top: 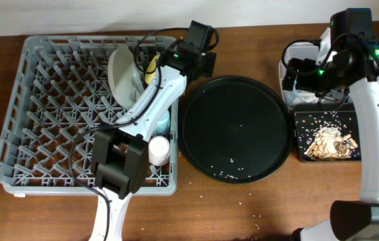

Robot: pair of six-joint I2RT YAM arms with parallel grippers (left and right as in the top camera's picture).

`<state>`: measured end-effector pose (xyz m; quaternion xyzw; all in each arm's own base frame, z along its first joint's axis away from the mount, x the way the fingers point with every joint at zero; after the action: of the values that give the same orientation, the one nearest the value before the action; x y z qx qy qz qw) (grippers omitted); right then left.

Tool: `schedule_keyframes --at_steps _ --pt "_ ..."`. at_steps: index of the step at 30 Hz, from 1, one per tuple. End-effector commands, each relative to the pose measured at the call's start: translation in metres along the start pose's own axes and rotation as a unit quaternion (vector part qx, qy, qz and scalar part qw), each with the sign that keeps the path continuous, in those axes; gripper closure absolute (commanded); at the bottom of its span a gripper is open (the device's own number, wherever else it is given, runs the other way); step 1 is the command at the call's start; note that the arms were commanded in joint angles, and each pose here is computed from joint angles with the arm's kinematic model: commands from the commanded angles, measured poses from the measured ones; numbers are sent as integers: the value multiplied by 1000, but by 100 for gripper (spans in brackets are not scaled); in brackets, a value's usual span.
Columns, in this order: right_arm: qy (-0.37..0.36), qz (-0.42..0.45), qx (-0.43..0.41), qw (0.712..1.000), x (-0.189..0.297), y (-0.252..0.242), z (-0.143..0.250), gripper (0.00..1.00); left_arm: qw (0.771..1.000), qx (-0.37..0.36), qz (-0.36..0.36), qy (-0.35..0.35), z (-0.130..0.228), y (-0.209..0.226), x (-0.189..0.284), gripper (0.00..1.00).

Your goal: Sort waste into correct bins and load items into the dishwasher rack

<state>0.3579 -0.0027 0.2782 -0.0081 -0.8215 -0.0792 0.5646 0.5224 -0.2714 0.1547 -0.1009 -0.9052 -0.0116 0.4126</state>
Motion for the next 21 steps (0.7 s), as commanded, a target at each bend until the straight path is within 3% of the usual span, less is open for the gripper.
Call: schedule_keyframes --at_steps 1,8,10,21 --pt "2 8 -2 1000 -2 -2 0 1 999 -20 28 0 -8 -29 21 33" --pt "2 8 -2 1000 -2 -2 0 1 997 -39 68 1 -40 -48 95 32" --pt "2 8 -2 1000 -2 -2 0 1 997 -43 65 14 -33 -49 94 32" --pt "2 8 -2 1000 -2 -2 0 2 995 -28 19 90 -7 -3 82 6"
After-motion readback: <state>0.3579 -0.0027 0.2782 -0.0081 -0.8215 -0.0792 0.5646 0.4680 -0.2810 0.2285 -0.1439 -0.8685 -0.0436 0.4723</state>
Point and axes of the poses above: each gripper's point midway between its finger pads, its own x axis back along the fingers, its own y axis along the line the jaws close on, z = x × y, the point moved 2 cm from there along x, back along the fingers, and after that the axes turned 8 degrees about x, right-handed, at the moved point
